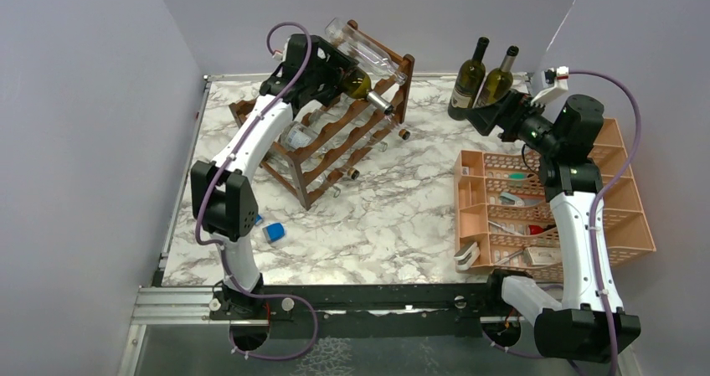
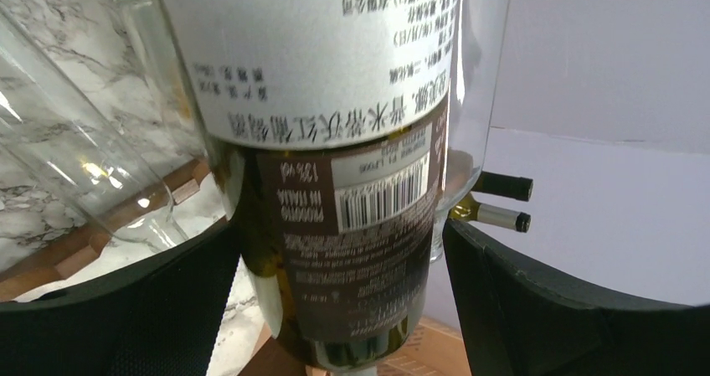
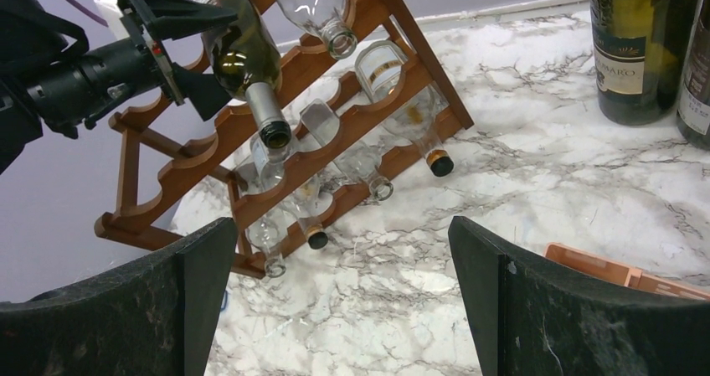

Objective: Take the wine bottle off the wine rack

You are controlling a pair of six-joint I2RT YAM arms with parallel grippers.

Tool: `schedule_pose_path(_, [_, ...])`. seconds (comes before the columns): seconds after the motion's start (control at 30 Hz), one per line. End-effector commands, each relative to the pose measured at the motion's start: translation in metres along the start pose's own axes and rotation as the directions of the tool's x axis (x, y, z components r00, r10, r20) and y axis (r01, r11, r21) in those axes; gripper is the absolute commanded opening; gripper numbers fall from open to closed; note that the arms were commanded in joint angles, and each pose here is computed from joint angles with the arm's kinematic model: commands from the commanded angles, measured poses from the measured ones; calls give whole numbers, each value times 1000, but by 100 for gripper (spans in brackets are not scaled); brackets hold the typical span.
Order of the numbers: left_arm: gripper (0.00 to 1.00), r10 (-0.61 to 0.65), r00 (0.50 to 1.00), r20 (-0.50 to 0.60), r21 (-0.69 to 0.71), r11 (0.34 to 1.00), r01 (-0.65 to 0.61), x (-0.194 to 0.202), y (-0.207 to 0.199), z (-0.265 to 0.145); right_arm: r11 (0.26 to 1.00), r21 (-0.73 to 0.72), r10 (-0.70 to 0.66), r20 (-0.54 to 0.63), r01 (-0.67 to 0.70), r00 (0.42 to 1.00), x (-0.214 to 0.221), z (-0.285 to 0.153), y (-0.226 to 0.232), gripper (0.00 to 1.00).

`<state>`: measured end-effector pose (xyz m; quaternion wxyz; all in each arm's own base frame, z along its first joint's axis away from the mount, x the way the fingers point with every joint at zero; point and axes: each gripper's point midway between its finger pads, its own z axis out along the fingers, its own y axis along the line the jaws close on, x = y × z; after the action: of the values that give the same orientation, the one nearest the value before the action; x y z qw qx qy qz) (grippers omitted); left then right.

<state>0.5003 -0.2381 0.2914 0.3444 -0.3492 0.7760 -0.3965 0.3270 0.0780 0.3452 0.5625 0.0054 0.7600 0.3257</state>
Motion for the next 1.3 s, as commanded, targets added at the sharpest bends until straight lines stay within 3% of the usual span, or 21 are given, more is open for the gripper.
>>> schedule_pose_path(0.0, [93,-43,998,45,25,999,42,-11,-16,8,1000,-2,-18,-5,17,1000,1,0,3,100])
schedule_pose_path(0.2, [86,-61,996,66,22,998,60,-14,-15,10,1000,1,-28,-3,28,1000,1,-1,3,100])
schedule_pose_path(0.67, [84,-65,996,62,22,998,64,-13,-11,21,999,8,-40,7,40,999,1,-5,4,100])
schedule_pose_path(0.93, [62,-53,996,66,81,996,48,-15,-25,7,999,-9,-49,0,49,999,3,-3,6,100])
schedule_pose_path(1.27, [39,-60,992,113,250,968,30,-29,-60,-58,982,-25,-189,28,189,982,8,3,21,100])
